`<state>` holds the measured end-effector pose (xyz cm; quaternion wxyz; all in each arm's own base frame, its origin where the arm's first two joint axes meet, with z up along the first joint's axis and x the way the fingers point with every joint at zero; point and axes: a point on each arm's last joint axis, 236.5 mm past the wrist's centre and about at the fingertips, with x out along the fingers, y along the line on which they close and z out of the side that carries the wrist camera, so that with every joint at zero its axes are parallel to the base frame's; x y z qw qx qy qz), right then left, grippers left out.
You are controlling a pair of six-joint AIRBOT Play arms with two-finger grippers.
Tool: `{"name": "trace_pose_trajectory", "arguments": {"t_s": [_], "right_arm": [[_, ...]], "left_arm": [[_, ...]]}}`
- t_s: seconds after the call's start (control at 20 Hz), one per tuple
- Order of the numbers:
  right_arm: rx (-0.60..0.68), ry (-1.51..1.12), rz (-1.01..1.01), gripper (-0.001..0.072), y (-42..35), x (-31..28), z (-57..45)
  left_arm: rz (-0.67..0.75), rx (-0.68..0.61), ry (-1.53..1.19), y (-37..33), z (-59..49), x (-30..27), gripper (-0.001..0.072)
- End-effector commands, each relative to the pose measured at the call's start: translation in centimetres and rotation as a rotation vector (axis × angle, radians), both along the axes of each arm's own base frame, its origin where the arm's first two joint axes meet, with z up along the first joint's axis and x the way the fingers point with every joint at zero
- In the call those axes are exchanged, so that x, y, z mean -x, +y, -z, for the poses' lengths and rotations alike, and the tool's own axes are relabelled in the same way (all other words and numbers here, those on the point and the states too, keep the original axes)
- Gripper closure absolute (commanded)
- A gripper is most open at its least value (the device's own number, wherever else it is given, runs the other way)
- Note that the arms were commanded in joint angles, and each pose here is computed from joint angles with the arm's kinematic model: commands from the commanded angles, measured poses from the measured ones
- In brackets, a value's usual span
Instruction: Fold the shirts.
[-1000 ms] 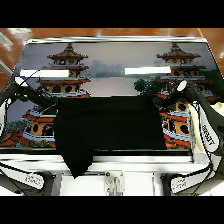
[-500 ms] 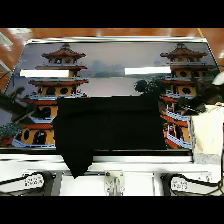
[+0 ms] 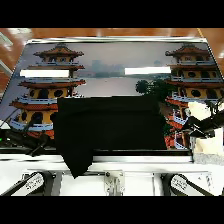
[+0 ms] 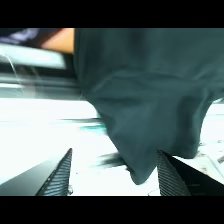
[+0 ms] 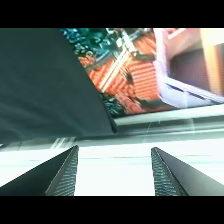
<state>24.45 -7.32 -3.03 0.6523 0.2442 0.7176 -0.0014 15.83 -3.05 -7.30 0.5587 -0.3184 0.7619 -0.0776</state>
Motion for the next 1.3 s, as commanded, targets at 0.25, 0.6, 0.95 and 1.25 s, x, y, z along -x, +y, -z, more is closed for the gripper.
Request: {"name": "trace_pose_trajectory", "arguments": {"t_s": [0.25,0.6,0.95,1.25], "right_arm": [[0.028,-0.033,0.039,0.0129,-0.6,-0.4,1.0],[0.028,-0.018,0.076,0.0129,-0.6,-0.4,1.0],[-0.114,0.09,0.09,0.0038,3.7,3.4,4.5],[-0.187,0.092,0.124,0.0044,6.1,4.5,6.6]], "left_arm": [[-0.04,0.03,0.024,-2.1,3.9,1.1,0.0201],[-0.008,0.021,-0.022,-3.9,5.5,-0.6,0.024],[0.103,0.073,-0.014,-5.5,4.6,0.8,0.0671],[0.116,0.097,0.011,-5.8,4.1,1.5,0.0672]]}}
